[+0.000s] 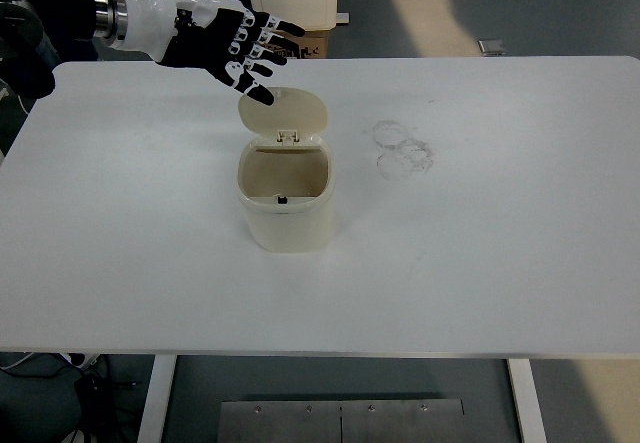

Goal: Close trash bin

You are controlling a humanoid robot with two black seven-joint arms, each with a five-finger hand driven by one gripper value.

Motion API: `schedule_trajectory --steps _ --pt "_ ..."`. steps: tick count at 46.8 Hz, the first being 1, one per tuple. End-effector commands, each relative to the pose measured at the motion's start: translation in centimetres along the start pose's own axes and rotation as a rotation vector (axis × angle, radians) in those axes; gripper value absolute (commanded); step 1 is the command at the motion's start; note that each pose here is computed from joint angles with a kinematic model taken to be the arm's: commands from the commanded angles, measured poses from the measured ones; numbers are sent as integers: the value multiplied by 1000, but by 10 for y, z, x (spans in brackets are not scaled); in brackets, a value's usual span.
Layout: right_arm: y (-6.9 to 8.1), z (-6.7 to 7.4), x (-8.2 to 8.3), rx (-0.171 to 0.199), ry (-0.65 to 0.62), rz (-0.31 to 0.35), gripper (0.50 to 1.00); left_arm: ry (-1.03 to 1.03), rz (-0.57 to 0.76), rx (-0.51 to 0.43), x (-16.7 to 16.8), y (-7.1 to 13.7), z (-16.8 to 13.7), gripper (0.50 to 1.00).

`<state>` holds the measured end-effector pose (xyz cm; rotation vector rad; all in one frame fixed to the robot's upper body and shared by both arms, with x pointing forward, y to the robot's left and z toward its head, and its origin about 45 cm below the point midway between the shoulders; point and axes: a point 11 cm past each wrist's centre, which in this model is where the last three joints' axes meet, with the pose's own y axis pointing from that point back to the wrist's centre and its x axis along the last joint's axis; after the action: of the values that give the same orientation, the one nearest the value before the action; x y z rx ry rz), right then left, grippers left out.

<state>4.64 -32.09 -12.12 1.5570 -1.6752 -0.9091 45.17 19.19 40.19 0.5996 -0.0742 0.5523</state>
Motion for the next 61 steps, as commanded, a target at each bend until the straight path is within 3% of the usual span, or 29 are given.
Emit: schedule_trajectory --steps 1,7,14,23,61 --pt "0 0 0 0 0 0 991 -9 -15 -1 -4 -1 3 1000" --pt "0 0 0 0 0 0 991 -24 -64 5 -19 -3 8 1000" --pt "0 0 0 0 0 0 991 -51 -100 77 -31 0 9 1000" --pt "0 0 0 0 0 0 991 -87 -93 129 -29 5 8 1000" --pt "0 0 0 0 0 0 991 -230 -188 220 -51 -1 -7 1000"
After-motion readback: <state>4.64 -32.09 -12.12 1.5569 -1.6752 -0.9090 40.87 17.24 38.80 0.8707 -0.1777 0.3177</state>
